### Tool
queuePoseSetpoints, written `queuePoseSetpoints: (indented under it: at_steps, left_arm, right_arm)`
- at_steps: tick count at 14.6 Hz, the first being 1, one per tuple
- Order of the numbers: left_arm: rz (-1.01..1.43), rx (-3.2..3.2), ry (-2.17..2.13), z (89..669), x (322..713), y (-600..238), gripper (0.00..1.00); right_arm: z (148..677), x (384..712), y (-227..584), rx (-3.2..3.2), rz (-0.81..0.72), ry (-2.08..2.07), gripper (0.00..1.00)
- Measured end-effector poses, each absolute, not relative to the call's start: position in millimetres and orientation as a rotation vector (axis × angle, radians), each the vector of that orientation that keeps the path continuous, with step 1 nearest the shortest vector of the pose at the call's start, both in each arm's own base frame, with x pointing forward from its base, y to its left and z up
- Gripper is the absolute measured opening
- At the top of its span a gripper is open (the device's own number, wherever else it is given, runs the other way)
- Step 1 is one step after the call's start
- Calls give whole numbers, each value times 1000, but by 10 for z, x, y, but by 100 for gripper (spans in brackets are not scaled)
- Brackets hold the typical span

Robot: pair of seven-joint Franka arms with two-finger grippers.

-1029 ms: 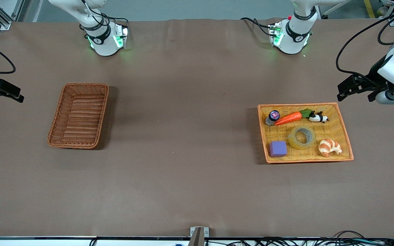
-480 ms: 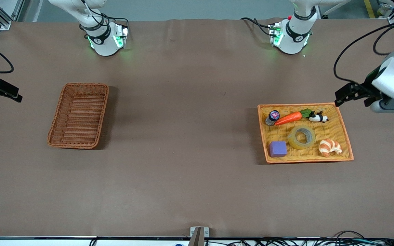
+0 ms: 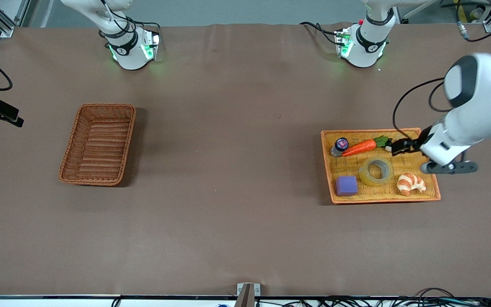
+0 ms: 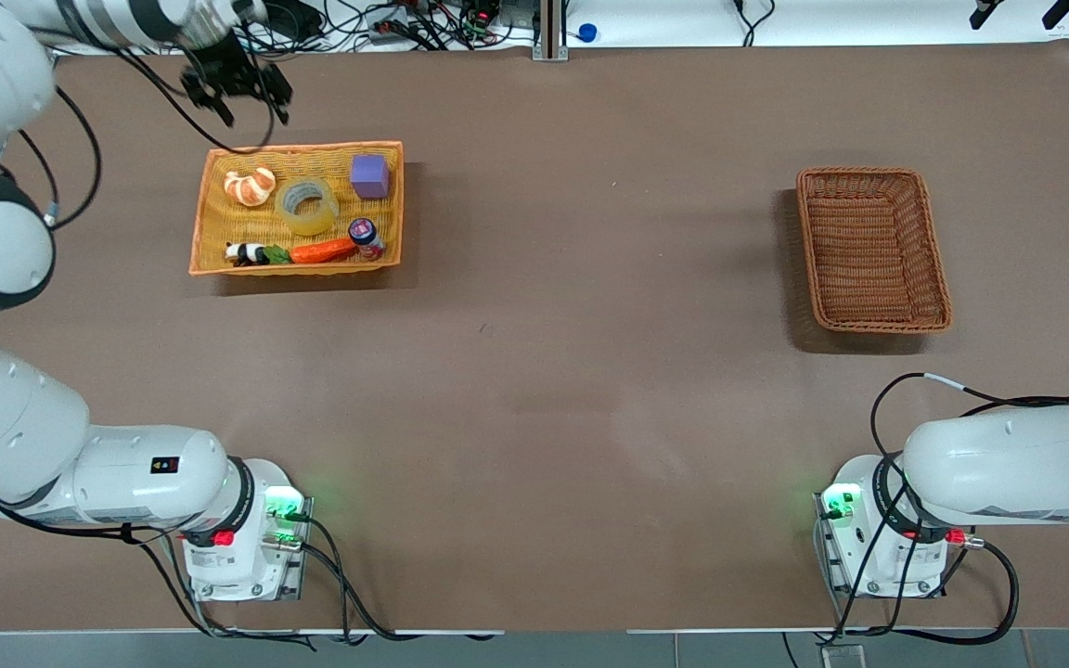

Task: Move tape to another basket
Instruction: 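Lower the left gripper over the tape roll and close on it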

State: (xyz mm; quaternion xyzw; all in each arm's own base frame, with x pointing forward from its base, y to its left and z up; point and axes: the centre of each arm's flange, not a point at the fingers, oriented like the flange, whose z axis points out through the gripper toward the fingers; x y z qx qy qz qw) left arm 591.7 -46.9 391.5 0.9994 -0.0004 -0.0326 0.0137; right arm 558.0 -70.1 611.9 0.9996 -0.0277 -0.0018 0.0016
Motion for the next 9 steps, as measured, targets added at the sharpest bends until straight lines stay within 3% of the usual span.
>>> queuePoseSetpoints:
  at_steps: [9]
  left_arm:
    - [-188,3125,72,2467,5864,-122,100]
  right_arm:
    - [6146,5573,-661,3139,2,-75,100]
